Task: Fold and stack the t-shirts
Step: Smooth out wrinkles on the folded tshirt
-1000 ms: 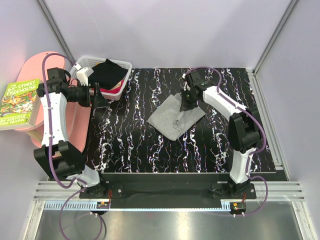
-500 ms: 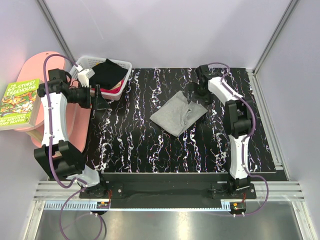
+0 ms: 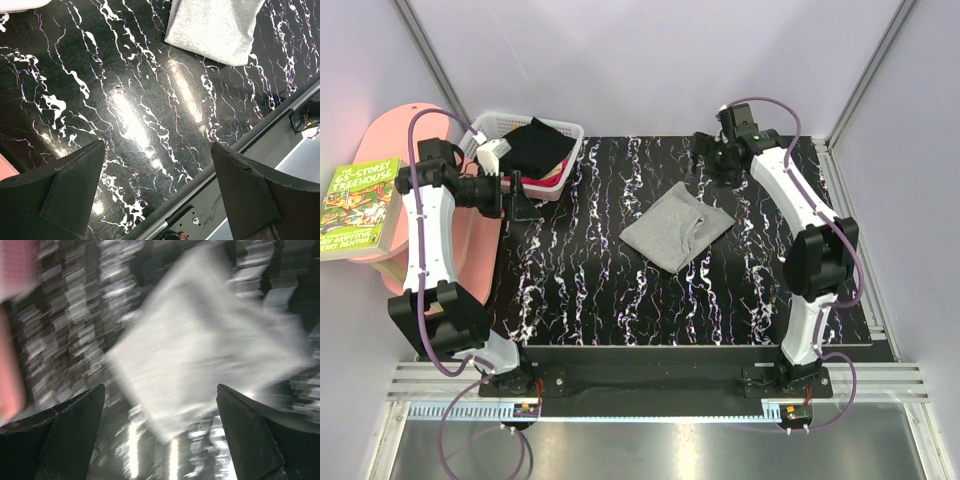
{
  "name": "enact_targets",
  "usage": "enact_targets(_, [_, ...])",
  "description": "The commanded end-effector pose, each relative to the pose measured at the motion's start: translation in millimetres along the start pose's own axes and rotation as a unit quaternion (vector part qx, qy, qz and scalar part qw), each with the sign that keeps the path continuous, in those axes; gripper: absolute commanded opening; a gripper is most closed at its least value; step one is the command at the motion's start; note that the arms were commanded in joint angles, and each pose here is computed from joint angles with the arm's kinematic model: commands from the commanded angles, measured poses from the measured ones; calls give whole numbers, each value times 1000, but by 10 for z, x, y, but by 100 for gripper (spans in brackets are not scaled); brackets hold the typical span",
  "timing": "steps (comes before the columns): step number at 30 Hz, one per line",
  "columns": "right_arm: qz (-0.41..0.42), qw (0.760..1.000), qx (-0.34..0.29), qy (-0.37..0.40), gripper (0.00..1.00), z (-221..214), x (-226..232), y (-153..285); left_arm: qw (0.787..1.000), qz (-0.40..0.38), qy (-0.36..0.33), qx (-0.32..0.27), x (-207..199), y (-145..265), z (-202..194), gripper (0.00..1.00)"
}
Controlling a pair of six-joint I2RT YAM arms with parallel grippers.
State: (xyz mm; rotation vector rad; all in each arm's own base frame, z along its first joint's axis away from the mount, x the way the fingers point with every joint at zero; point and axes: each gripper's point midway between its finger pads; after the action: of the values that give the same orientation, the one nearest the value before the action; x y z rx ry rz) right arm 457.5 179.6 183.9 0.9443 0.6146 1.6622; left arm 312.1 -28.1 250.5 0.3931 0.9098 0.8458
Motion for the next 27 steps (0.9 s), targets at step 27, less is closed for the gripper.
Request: enact_targets(27, [150, 949, 210, -184, 100, -1594, -148, -922, 999, 11, -37, -17, -84, 97, 144, 98])
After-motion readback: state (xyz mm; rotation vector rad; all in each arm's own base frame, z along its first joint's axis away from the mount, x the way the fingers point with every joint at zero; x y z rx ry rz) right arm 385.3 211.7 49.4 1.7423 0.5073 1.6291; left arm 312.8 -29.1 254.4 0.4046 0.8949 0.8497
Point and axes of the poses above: each gripper's point midway between its finger pads, its own y axis back along the fingers, its own x axis along the line the jaws close on, z = x × y, and after that the axes turned 8 degrees about y, right-handed
